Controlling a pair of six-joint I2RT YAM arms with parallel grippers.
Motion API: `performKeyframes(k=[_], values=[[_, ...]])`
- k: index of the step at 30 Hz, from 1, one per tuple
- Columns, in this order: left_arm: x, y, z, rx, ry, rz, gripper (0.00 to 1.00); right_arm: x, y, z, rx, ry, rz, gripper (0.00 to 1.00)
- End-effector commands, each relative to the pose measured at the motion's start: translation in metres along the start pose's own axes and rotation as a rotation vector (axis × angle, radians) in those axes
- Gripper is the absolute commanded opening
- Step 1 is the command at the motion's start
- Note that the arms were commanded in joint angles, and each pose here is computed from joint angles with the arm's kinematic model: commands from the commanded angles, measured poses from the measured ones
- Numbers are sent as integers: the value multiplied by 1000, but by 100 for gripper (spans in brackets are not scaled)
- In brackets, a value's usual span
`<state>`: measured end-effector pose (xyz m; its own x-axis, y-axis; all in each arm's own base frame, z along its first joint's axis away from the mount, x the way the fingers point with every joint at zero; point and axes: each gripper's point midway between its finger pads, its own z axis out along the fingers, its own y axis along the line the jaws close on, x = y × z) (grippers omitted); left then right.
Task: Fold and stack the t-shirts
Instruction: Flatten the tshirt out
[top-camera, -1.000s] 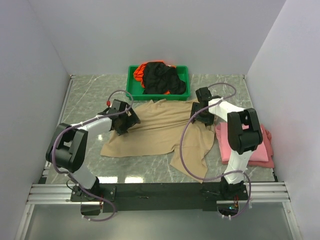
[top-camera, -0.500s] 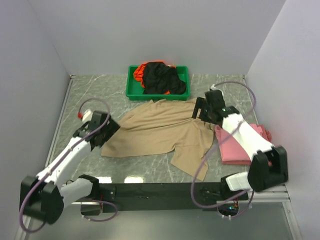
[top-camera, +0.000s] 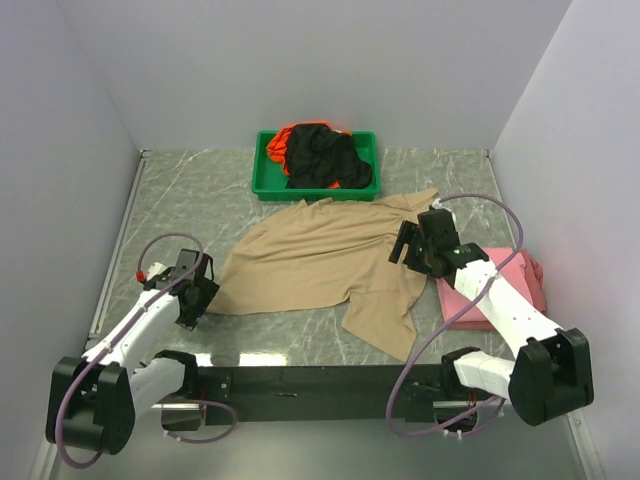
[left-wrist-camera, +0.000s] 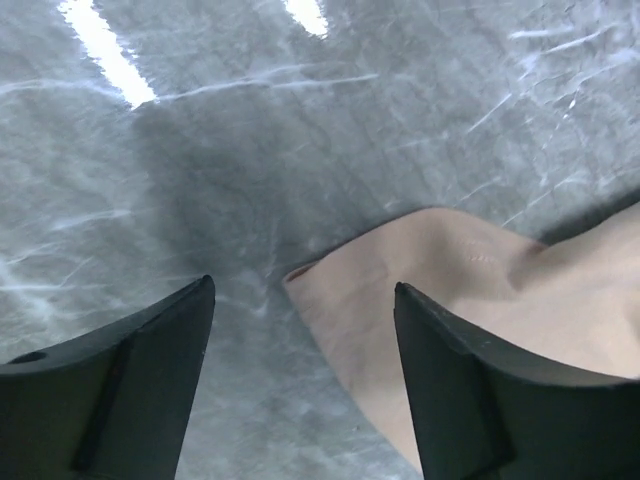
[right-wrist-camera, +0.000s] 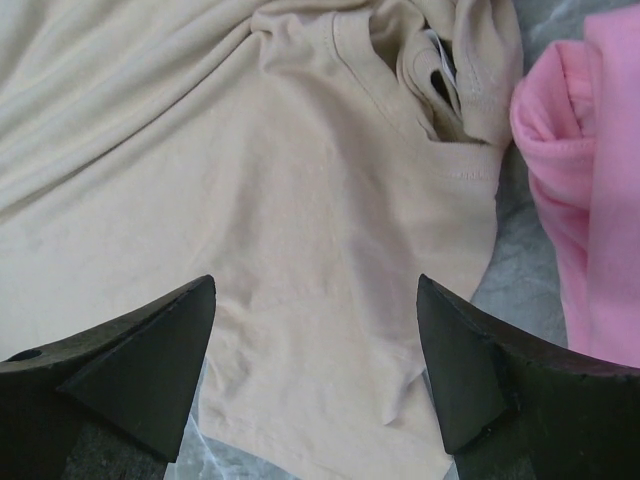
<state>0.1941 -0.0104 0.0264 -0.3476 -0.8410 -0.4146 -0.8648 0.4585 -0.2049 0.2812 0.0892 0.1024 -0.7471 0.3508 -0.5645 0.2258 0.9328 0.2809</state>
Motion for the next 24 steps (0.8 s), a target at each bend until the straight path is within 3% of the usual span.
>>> performKeyframes(k=[1,8,11,12,18,24], values=[[3,-14,6,47,22,-4,75,-1,3,-8,-28,-25,25,88],[21,-3,18,19,79,18,55,9,-19,-12,77,-12,55,88],[20,-6,17,42,75,15,27,15,-25,-13,106,10,65,87],[20,-7,17,52,75,15,1,19,-30,-16,126,25,64,87],[16,-15,10,123,57,20,1,53,-53,-36,217,130,50,87],[-2,-22,-8,192,-12,3,1,111,-40,-61,220,289,-41,87]])
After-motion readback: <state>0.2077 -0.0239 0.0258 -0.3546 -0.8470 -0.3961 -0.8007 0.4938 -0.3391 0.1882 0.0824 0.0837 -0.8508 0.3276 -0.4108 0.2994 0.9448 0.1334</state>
